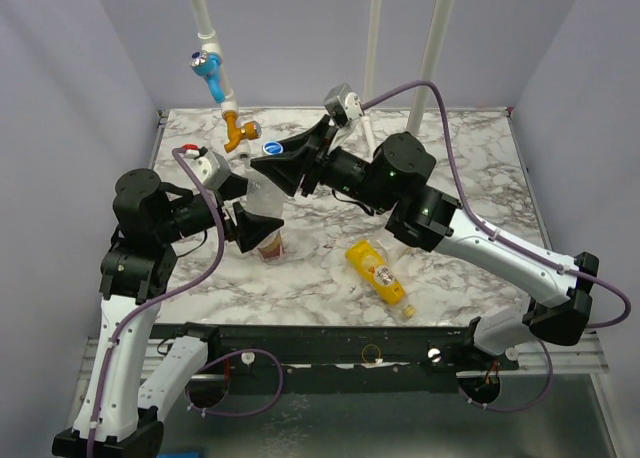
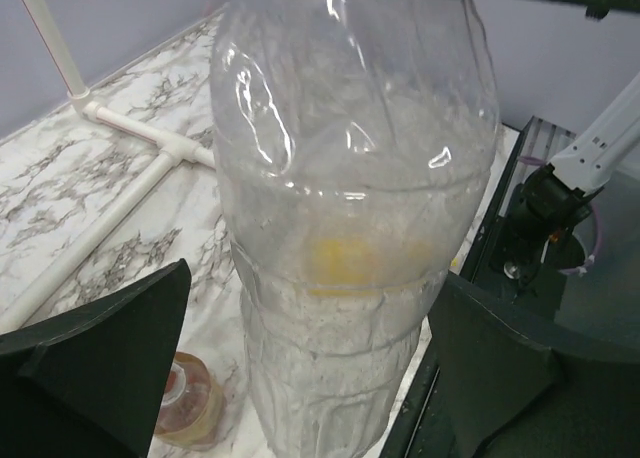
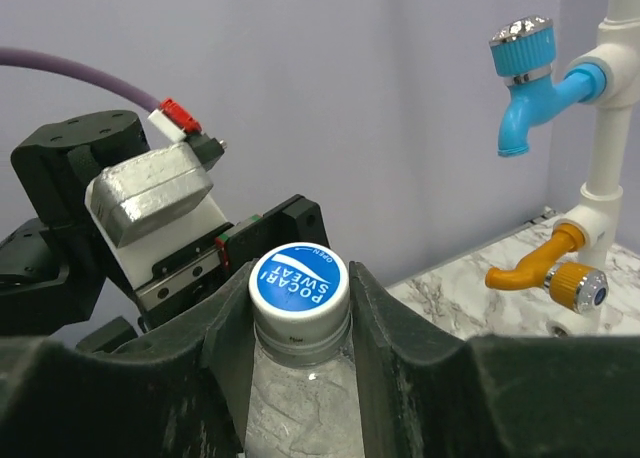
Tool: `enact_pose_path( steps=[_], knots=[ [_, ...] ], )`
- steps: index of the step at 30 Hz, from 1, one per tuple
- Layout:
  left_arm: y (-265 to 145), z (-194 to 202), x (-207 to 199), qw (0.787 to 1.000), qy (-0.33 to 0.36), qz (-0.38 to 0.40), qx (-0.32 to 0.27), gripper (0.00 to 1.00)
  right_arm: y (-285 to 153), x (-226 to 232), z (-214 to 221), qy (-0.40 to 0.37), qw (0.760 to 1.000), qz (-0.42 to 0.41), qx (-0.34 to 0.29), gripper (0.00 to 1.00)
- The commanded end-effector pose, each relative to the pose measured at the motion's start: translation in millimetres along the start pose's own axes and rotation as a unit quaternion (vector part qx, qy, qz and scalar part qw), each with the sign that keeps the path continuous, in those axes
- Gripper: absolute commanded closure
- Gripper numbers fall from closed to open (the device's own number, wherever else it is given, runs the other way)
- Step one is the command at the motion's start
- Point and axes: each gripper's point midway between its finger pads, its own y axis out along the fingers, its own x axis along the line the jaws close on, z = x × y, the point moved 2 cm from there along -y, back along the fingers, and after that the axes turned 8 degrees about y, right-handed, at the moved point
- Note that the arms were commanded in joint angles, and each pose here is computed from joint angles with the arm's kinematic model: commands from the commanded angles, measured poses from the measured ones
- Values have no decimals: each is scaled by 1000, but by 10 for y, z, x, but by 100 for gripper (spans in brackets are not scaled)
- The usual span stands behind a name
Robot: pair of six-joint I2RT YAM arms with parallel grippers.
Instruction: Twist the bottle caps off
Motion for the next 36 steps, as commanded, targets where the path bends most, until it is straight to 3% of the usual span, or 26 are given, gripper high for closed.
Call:
enact_pose_path(
  steps=[1,6,10,12,18,24,29,36],
  knots=[
    [9,-209,-43,999,-24,4,-46,1,-130,163,-400,23,993,-36,-106,76],
    [35,-258,-32,997,-43,6,-60,2,-145,168,-342,42,990,-49,-123,78],
    [40,-292,-73,996,-52,21,-65,9,-106,140,-281,44,991,-45,-118,79],
    [38,-299,-77,996,-51,22,-66,17,-100,129,-261,44,991,-44,-118,79],
    [48,-317,-66,996,-52,22,-69,56,-79,99,-187,45,992,-40,-110,78],
    [46,-316,-31,996,-45,10,-71,68,-131,27,-345,36,992,-5,-123,46],
    [52,-253,53,997,-27,-14,-69,86,-96,-11,-591,34,992,39,-113,37],
    [46,-194,159,997,2,-46,-66,100,66,-30,-477,41,996,54,-49,34]
  ],
)
